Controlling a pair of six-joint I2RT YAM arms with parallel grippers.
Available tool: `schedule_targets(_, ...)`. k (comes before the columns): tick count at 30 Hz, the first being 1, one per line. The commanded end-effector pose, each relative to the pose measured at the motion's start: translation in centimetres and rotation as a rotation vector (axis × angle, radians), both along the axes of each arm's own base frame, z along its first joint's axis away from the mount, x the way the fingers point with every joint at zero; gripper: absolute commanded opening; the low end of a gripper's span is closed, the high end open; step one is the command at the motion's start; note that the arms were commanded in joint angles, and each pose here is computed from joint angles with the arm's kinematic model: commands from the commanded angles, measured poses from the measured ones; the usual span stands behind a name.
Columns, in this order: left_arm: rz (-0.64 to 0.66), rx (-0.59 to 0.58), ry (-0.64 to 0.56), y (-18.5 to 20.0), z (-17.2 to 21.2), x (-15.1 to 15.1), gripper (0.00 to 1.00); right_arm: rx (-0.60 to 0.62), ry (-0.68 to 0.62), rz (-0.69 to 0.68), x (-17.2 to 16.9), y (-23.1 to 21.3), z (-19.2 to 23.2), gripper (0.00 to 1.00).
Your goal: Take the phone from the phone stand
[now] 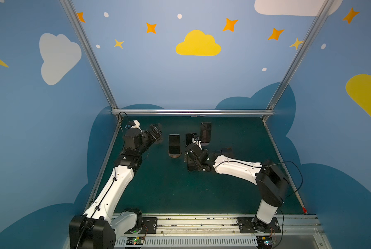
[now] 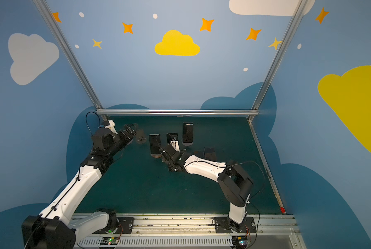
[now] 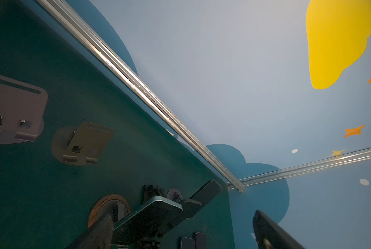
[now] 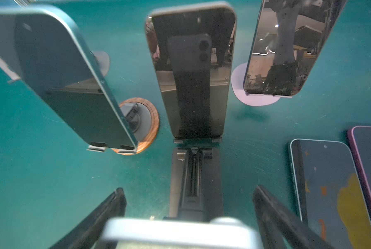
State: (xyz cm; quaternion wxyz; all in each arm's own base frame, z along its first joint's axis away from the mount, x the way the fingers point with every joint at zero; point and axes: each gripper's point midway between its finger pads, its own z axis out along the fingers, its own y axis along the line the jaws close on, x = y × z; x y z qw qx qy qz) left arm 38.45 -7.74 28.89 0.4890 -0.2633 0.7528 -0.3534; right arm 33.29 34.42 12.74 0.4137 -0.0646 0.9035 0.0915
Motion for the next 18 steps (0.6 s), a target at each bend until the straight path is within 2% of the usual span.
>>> schedule_targets(1, -0.008, -0.006, -0.037, -0.19, 1.21, 0.32, 1.0, 0.009, -0.026, -0.027, 0.65, -0.13, 0.28, 0.92)
schedule_targets(10, -0.006, -0.008, -0.033, -0.14, 1.02, 0.49, 1.0, 0.023, -0.025, 0.014, 0.73, 0.81, 0.21, 0.82)
schedule_targets(18, -0.007, -0.009, -0.038, -0.15, 1.09, 0.57, 1.0, 0.002, -0.033, 0.016, 0.54, 0.45, 0.16, 0.79)
